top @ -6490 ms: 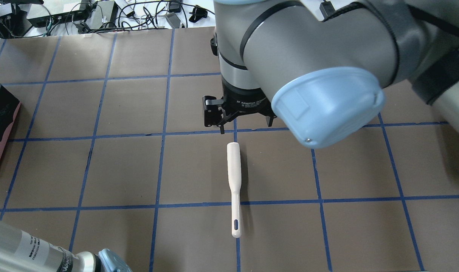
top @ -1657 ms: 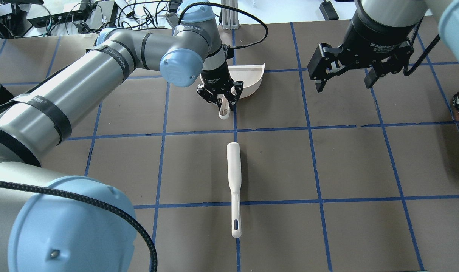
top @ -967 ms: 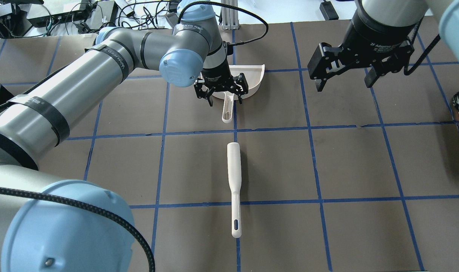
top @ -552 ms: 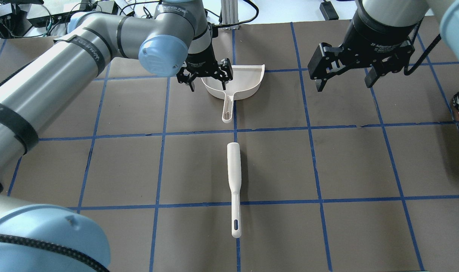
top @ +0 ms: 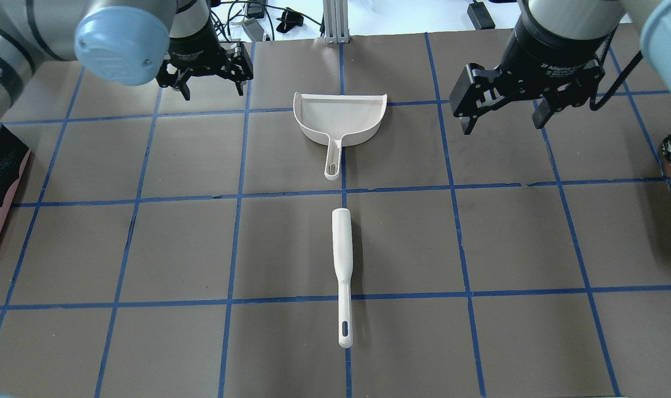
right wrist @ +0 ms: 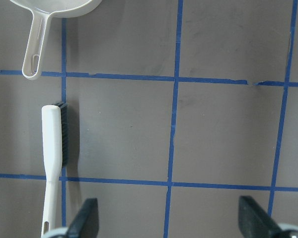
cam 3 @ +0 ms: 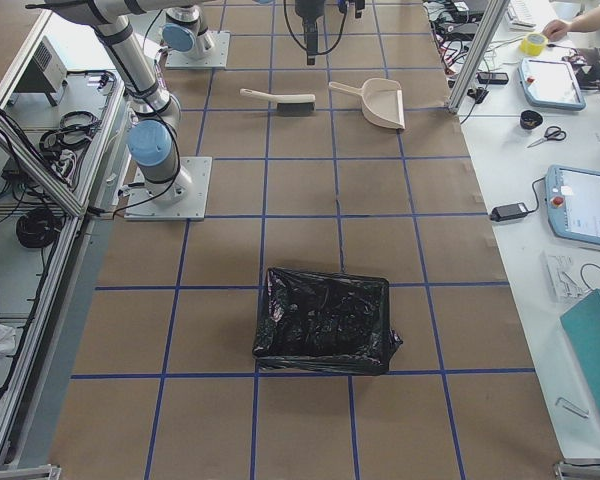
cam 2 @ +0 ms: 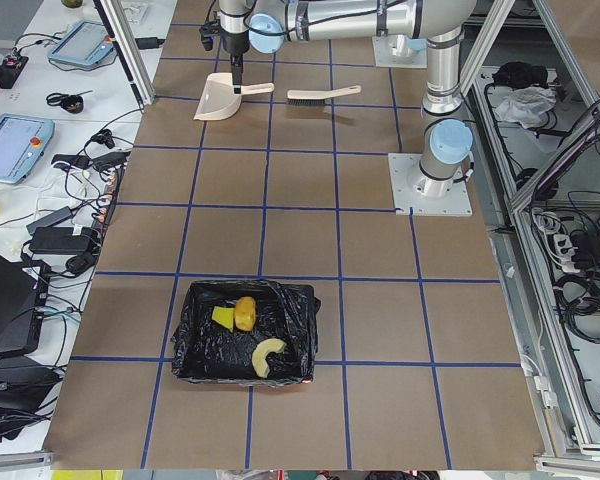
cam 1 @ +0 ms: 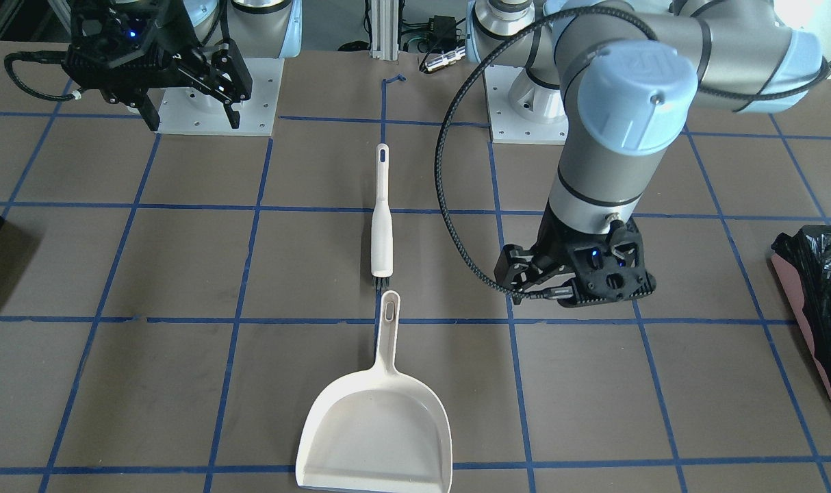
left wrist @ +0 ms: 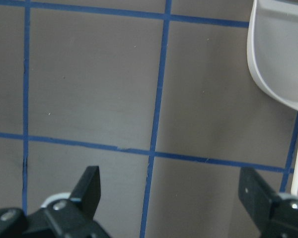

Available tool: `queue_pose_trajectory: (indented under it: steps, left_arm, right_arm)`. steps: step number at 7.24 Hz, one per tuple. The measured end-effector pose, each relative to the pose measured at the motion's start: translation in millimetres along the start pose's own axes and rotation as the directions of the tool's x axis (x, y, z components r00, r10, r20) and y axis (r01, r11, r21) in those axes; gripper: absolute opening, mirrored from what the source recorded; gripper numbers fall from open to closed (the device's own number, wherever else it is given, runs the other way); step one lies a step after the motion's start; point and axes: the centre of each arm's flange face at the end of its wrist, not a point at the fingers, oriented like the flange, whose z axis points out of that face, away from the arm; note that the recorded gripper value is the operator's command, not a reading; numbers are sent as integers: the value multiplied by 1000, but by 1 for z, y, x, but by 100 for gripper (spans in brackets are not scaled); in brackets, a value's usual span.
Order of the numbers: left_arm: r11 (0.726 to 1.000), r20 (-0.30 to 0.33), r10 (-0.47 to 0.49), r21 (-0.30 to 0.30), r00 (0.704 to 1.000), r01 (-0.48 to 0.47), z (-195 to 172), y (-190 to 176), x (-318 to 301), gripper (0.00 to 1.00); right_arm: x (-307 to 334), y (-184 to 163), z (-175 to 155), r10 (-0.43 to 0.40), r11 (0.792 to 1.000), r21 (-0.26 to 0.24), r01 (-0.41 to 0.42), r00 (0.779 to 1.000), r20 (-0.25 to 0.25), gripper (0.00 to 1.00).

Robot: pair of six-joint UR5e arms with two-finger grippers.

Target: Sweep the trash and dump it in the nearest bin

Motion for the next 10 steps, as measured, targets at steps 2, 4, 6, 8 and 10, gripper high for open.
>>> queue_pose_trajectory:
  steps: [2, 4, 6, 8, 10]
  left_arm:
    - [1000, -3, 0, -19, 1000, 0, -61, 47, -16, 100]
    - [999, -75, 15, -28, 997, -17, -108, 95, -22, 100]
    - [996, -97, 77, -37, 992, -81, -103, 125, -27, 100]
    - [994, -93, 111, 15, 989, -110, -95, 126, -32, 100]
    - [993, -92, 117, 30, 989, -115, -92, 123, -33, 100]
  right_arm:
    - [0, 0, 0, 0, 1000, 1, 0, 1000, 0, 100]
    - [0, 1, 1, 0, 1000, -1, 0, 1000, 0, 100]
    - [0, 1, 2, 0, 1000, -2, 0, 1000, 1, 100]
    - [0, 0, 2, 0, 1000, -4, 0, 1000, 1, 100]
    - [0, 0, 3, 0, 1000, -6, 0, 1000, 1, 100]
